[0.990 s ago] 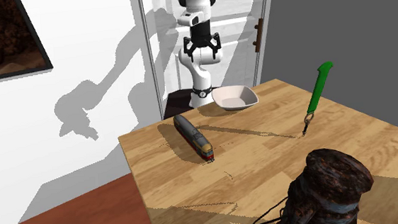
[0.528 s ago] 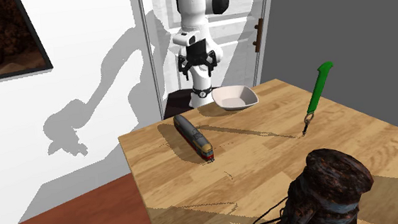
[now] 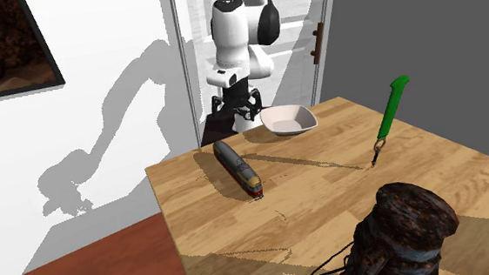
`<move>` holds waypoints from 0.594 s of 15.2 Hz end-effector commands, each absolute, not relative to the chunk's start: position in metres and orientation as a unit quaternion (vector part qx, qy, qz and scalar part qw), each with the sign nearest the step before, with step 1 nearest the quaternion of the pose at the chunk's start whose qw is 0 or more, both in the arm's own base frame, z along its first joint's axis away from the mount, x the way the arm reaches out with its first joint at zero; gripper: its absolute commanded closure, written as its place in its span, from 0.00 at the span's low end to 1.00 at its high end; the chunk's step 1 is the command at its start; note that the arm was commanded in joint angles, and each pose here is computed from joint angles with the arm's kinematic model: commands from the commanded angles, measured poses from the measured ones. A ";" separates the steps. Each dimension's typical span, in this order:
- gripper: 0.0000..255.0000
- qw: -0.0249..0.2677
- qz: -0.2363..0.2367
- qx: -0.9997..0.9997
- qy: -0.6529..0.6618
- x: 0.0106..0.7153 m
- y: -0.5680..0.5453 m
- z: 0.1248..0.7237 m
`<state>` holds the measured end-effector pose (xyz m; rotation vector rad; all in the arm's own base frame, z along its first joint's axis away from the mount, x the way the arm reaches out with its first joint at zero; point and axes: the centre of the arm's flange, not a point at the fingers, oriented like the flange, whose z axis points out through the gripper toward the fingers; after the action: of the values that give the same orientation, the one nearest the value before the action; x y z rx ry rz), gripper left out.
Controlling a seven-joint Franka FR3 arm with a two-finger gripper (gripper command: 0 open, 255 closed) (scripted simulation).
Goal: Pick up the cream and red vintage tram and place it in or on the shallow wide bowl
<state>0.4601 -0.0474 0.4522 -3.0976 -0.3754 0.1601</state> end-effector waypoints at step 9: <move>0.00 -0.003 0.040 -0.984 -0.174 0.545 -0.059 0.390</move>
<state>0.5427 -0.0591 0.3960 -3.0978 -0.5425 0.1264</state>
